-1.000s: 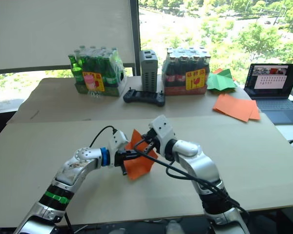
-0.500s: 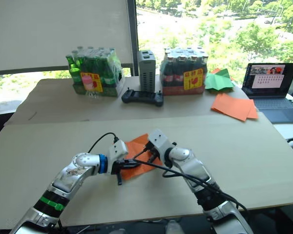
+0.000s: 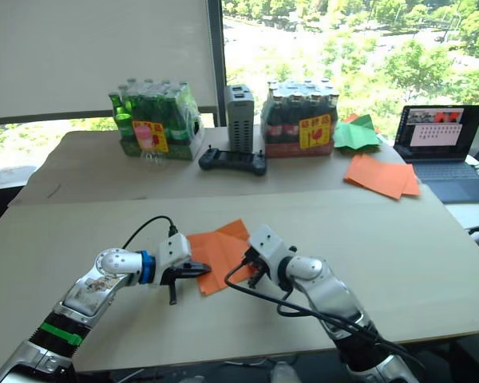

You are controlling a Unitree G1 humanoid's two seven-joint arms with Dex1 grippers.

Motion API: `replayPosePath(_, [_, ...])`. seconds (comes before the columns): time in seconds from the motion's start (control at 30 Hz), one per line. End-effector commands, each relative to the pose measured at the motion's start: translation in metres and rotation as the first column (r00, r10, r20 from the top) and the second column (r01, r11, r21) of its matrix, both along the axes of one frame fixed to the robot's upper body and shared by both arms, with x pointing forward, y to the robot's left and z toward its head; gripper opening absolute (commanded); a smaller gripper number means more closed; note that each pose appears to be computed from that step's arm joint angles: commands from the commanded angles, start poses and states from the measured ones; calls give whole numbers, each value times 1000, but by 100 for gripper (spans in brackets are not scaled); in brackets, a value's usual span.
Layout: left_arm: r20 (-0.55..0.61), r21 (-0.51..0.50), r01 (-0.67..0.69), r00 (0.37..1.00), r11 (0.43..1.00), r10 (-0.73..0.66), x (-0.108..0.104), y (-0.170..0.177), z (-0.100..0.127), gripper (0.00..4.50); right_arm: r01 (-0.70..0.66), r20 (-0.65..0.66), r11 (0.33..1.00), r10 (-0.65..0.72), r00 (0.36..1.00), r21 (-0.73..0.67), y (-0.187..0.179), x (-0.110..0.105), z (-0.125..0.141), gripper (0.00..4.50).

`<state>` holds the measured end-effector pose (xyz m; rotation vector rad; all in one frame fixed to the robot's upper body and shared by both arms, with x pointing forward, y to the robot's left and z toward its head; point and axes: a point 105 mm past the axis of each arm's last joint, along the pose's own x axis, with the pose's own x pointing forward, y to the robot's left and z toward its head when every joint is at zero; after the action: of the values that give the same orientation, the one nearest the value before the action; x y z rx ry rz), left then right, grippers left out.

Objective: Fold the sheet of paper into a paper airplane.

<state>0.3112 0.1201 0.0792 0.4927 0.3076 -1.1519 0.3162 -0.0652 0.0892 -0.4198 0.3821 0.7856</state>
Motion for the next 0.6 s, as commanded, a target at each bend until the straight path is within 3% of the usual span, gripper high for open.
replayPosePath(0.03, [-19,24,-15,1000,1000,15,-1,2,-7,0,39,97,997,-45,994,69,1,14,20,3])
replayPosePath(0.13, [-21,22,-18,1000,1000,18,-1,1,-9,0,79,114,987,-96,989,140,-1,28,34,3])
replayPosePath(0.17, [-22,23,-16,1000,1000,17,-1,1,-9,0,90,104,981,-108,989,173,-1,34,37,60])
replayPosePath(0.4, [-18,25,-21,1000,999,21,0,1,-9,0,73,90,965,-98,991,253,9,62,48,289])
replayPosePath(0.6, [-17,21,-24,1000,999,24,-1,0,-8,0,49,7,947,-54,999,319,15,76,43,289])
